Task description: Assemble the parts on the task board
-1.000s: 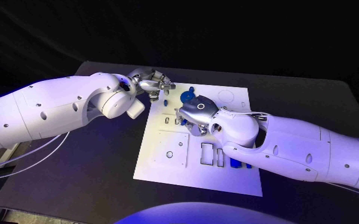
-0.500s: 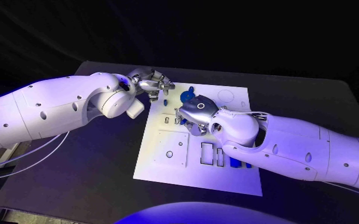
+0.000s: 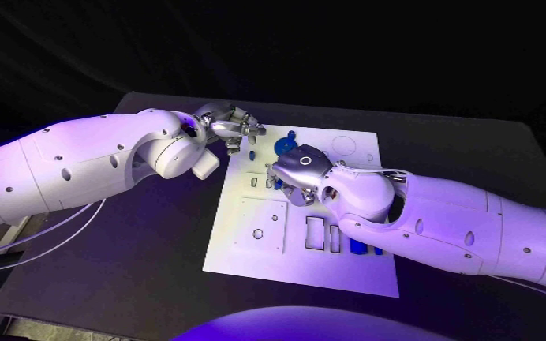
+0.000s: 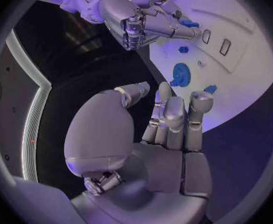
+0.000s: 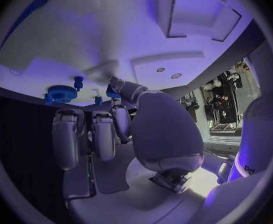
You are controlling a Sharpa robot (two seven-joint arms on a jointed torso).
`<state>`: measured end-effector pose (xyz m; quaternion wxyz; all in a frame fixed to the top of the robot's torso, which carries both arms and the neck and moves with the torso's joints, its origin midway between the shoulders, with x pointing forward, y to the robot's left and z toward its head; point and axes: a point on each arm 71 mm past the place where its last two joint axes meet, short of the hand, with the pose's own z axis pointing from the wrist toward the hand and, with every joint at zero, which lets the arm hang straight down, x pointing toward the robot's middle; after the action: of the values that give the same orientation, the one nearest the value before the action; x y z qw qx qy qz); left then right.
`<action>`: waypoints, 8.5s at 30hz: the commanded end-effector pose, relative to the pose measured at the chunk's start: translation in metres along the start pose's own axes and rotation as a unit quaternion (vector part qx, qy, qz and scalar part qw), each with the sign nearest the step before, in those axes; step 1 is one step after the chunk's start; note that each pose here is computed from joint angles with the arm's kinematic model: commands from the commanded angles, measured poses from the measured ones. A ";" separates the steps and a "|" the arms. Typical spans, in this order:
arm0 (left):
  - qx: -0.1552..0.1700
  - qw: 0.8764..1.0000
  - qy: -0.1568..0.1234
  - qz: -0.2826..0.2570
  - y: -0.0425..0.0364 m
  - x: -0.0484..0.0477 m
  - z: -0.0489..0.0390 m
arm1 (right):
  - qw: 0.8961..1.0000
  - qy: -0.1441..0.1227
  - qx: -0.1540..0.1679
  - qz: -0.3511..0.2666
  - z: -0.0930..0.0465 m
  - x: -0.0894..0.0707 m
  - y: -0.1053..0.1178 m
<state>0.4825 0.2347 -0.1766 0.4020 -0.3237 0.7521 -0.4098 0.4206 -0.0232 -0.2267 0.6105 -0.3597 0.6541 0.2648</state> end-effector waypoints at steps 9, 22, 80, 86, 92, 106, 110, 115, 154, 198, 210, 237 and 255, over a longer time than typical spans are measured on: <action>-0.001 1.000 0.004 -0.002 -0.0011 0.0017 0.0002 | 1.000 0.029 -0.008 -0.004 0.001 0.004 0.001; -0.002 1.000 0.005 -0.002 -0.0010 0.0018 0.0003 | 1.000 0.021 -0.008 0.002 0.001 0.003 0.001; -0.014 1.000 -0.001 -0.002 0.0036 -0.0047 0.0022 | 1.000 0.011 -0.003 0.007 -0.004 0.002 -0.001; -0.014 1.000 -0.002 -0.002 0.0037 -0.0051 0.0023 | 1.000 -0.005 -0.004 0.012 -0.007 -0.001 -0.002; -0.014 1.000 -0.002 -0.002 0.0038 -0.0052 0.0024 | 0.998 -0.048 -0.008 0.027 -0.014 -0.007 -0.003; -0.010 1.000 0.006 0.001 0.0038 -0.0048 0.0042 | 0.979 -0.140 -0.027 0.147 -0.043 -0.044 -0.027; -0.004 0.999 0.026 0.021 0.0028 -0.0017 0.0054 | 0.956 -0.150 -0.009 0.252 -0.056 -0.057 -0.055; -0.002 0.992 0.080 0.098 0.0013 0.0088 0.0066 | 0.913 -0.156 0.038 0.374 -0.080 -0.064 -0.093; -0.138 0.873 0.193 0.426 -0.0426 0.0628 0.0511 | 0.814 -0.187 0.205 0.510 -0.143 -0.046 -0.184; -0.161 0.850 0.243 0.440 -0.0326 0.0814 0.0620 | 0.815 -0.172 0.206 0.513 -0.137 -0.041 -0.185; -0.160 0.850 0.245 0.438 -0.0325 0.0817 0.0619 | 0.817 -0.170 0.205 0.512 -0.136 -0.040 -0.184; -0.165 0.854 0.255 0.423 -0.0304 0.0813 0.0638 | 0.818 -0.169 0.201 0.512 -0.135 -0.040 -0.184; -0.161 0.883 0.239 0.370 -0.0283 0.0737 0.0617 | 0.817 -0.171 0.204 0.511 -0.136 -0.040 -0.185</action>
<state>0.5067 0.1422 -0.1991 0.2733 0.0486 0.9494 -0.1469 0.4853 -0.2370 -0.1542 0.5517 0.2174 0.6652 0.4537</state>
